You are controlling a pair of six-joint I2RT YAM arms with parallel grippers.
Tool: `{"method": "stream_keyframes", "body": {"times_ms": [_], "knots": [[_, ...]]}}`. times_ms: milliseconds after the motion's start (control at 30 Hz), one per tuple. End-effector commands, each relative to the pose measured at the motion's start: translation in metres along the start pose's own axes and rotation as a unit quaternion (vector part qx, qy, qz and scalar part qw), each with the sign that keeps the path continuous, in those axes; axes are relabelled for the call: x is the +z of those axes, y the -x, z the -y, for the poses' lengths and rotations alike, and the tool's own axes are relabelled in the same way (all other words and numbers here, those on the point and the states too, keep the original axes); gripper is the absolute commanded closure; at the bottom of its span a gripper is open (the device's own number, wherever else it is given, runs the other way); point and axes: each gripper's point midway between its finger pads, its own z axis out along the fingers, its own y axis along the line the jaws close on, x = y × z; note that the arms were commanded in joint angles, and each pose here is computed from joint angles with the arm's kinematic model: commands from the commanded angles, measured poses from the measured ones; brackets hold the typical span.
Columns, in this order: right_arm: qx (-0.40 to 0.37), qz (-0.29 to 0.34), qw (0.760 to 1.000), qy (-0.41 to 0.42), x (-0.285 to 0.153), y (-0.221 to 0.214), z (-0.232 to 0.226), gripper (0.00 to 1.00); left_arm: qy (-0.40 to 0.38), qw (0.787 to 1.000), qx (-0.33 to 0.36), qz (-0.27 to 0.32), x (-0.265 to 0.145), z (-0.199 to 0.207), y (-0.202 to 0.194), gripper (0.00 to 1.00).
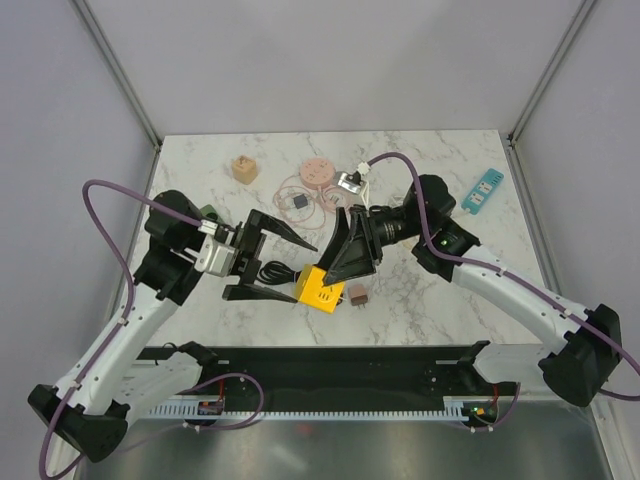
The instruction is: Insert the plug
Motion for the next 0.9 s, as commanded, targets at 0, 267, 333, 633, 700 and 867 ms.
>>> {"method": "stream_keyframes", "body": {"times_ms": [0,267,333,633,700,867], "knots": [[-0.037,-0.002,0.999,0.016,0.006,0.010,-0.013,1.00,-0.061,0.998,-0.012,0.018,0.002,0.027,0.004,0.08],[-0.029,-0.002,0.999,0.012,0.009,0.014,-0.005,1.00,-0.053,0.998,-0.028,0.016,0.002,0.041,-0.005,0.08],[-0.028,0.000,1.000,0.010,0.010,0.015,-0.003,1.00,-0.053,0.998,-0.031,0.016,0.002,0.041,-0.005,0.10],[-0.020,0.000,1.000,0.008,0.013,0.016,0.004,1.00,-0.053,0.997,-0.059,0.015,0.003,0.042,-0.016,0.13],[-0.023,0.000,1.000,0.010,0.014,0.017,0.002,1.00,-0.049,0.997,-0.065,0.013,0.003,0.042,-0.019,0.13],[-0.019,-0.002,1.000,0.009,0.015,0.016,0.005,1.00,-0.041,0.997,-0.071,0.011,0.003,0.039,-0.024,0.12]]}}
